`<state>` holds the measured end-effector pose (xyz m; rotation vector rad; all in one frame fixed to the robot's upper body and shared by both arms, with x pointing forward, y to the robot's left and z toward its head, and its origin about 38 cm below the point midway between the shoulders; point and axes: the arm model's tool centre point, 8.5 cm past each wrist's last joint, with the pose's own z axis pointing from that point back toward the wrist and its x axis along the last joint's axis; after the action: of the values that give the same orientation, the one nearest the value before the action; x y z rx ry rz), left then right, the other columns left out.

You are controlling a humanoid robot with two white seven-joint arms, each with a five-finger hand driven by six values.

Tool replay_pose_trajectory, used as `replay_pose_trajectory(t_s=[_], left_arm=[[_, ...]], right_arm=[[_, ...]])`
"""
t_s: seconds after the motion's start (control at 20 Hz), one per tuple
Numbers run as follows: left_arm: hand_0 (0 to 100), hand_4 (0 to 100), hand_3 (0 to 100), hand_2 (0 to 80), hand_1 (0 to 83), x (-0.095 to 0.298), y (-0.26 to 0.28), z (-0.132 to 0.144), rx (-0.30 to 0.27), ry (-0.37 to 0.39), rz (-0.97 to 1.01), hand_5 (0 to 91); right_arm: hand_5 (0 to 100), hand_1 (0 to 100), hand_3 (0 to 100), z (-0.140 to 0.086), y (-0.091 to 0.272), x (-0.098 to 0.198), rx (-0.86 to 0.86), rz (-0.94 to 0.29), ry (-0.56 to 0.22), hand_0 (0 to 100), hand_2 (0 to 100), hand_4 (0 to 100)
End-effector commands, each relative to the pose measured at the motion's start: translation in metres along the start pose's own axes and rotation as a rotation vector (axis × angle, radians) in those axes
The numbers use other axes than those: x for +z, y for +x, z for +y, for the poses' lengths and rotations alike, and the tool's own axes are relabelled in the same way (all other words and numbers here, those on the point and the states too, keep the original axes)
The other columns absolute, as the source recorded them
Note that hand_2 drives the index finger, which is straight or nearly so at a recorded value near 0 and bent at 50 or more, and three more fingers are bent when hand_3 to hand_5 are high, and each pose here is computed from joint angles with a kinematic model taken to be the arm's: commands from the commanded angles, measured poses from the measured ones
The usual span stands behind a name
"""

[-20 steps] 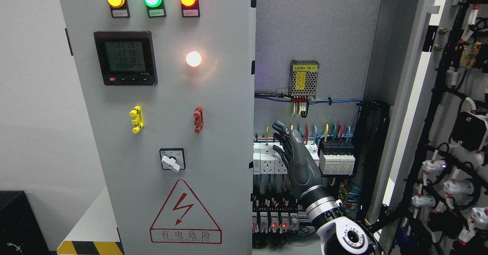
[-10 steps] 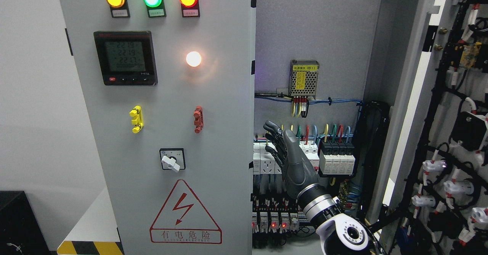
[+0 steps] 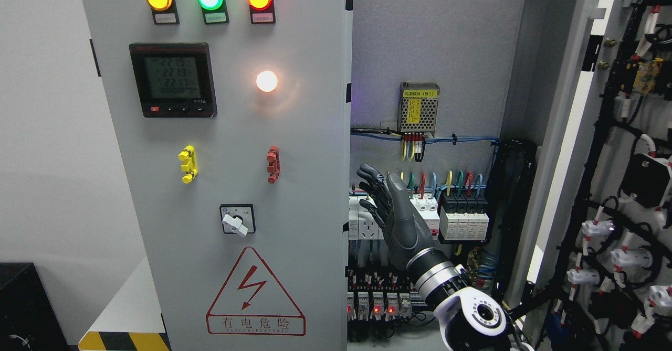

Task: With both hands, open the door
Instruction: 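Curl the right hand's fingers behind the indicator-light door's edge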

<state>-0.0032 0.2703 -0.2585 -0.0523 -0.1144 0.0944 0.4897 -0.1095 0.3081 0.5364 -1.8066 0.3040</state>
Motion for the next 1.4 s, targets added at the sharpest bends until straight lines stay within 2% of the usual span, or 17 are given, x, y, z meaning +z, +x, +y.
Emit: replay_pose_trajectory(t_s=[0.0,0.2,1.1,1.25,1.35], left_arm=[[0,0,0,0.0,0.0,-0.001,0.010,-0.003,-0.003,-0.004,-0.015,0.0],[0,0,0,0.0,0.0,-0.002,0.011,-0.003,-0.003,-0.005,-0.017,0.0],[0,0,0,0.0,0.0,-0.002,0.010,-0.004,-0.003,-0.007,-0.016,0.0],[0,0,0,0.0,0.0,-0.002,0.010,-0.004,-0.003,-0.005,-0.016,0.0],[0,0,0,0.0,0.0,-0.002,0.010,-0.004,-0.003,-0.007,-0.016,0.0]], right_arm=[[0,0,0,-0.001,0.005,-0.004,-0.020,-0.003,0.010,0,0,0],[0,0,0,0.002,0.005,-0.005,-0.020,0.000,0.065,0,0,0],[0,0,0,-0.017,0.001,-0.014,-0.028,0.035,0.055,0,0,0],[0,0,0,-0.013,0.002,-0.014,-0.028,0.035,0.108,0,0,0],[0,0,0,-0.018,0.002,-0.013,-0.035,0.033,0.107,0,0,0]])
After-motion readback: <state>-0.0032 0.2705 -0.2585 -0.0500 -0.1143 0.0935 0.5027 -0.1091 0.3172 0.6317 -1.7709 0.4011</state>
